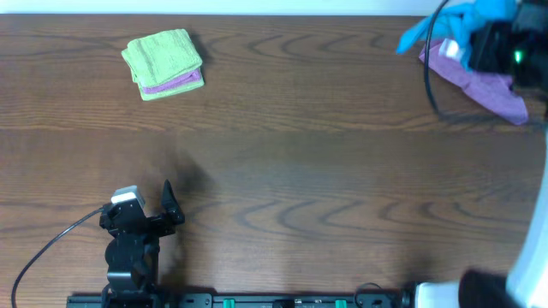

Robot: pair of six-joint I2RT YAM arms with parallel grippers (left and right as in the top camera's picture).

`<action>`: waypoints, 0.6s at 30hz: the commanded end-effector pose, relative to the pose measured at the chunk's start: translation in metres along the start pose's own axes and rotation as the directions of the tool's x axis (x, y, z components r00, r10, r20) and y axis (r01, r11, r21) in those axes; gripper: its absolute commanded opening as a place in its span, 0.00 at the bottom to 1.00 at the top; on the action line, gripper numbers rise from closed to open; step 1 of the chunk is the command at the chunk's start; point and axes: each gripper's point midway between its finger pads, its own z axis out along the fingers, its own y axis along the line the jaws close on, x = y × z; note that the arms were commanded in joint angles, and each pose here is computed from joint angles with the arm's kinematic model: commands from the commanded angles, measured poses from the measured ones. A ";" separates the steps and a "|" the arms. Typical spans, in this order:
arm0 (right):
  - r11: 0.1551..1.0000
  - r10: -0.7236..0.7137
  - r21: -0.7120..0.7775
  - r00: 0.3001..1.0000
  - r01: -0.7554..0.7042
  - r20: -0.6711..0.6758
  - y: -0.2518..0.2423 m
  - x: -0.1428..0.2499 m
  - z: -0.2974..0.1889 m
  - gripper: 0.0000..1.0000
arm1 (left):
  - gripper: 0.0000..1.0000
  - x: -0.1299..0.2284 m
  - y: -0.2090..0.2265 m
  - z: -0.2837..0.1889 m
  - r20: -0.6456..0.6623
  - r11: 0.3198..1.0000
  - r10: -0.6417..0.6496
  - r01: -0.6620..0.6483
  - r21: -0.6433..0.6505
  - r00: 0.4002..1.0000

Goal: Fold the cloth
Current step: 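Lift the blue cloth and pull it toward the table center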

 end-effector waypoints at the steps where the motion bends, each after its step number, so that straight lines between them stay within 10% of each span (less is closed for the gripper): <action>1: 1.000 -0.031 0.004 0.999 0.031 -0.011 0.007 0.035 -0.015 0.01 | 0.95 0.009 0.006 0.003 -0.018 1.000 0.019 -0.020 -0.024 1.000; 18: 0.985 -0.159 -0.110 0.952 0.135 -0.261 0.048 0.188 -0.052 0.01 | 0.95 0.009 0.006 0.003 -0.018 1.000 0.019 -0.020 -0.024 1.000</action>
